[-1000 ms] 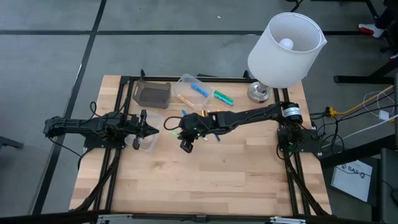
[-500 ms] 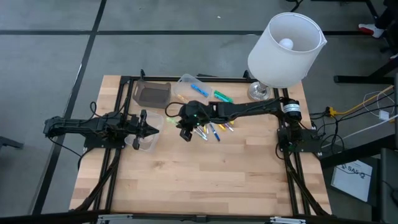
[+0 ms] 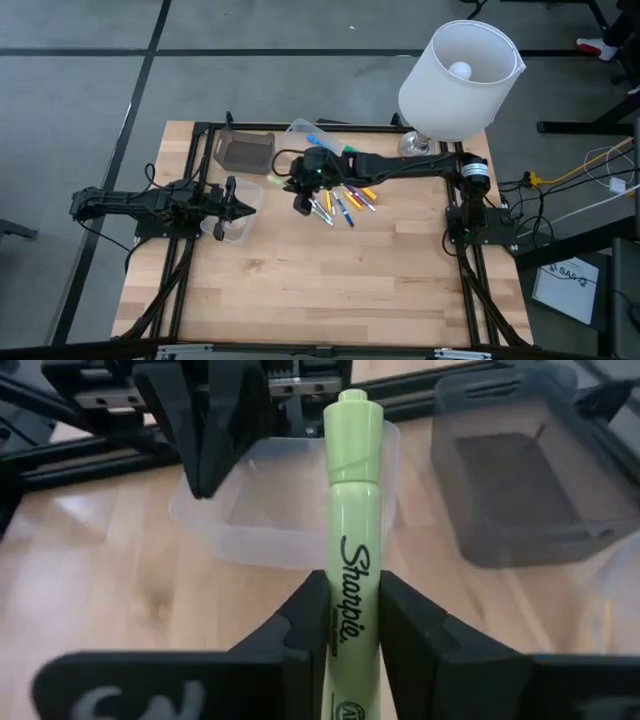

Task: Pick & Place Markers
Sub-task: Put the light green highlighter into the top transparent bin

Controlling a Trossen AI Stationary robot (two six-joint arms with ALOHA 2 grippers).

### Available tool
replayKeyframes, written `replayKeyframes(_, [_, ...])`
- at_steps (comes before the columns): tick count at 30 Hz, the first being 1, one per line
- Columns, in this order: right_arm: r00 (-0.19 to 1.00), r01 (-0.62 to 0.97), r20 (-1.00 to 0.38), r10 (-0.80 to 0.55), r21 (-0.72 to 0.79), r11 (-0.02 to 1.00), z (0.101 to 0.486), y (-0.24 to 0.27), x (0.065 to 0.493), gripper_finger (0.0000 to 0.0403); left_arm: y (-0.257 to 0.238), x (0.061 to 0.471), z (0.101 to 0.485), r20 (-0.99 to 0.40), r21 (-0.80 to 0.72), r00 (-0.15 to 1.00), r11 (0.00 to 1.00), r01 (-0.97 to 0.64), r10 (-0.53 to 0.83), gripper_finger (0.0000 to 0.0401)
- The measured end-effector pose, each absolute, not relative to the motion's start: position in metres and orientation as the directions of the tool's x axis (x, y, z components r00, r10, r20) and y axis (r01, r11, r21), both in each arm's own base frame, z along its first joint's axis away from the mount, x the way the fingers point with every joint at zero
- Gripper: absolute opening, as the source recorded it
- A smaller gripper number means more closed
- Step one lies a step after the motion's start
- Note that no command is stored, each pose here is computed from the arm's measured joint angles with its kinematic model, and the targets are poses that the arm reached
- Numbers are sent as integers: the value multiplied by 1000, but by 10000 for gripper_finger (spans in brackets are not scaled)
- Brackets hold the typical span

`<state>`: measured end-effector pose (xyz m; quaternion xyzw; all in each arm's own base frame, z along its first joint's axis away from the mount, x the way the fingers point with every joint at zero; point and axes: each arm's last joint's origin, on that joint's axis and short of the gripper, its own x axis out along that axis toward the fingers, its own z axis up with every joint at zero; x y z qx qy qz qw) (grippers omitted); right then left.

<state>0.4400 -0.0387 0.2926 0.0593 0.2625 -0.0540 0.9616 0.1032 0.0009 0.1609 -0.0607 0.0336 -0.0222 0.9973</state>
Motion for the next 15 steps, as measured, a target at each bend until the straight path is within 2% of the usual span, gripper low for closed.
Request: replayKeyframes(15, [852, 168, -512, -110, 69, 983, 295, -57, 436, 75, 1, 103, 161, -64, -123, 997, 992, 40, -49, 6])
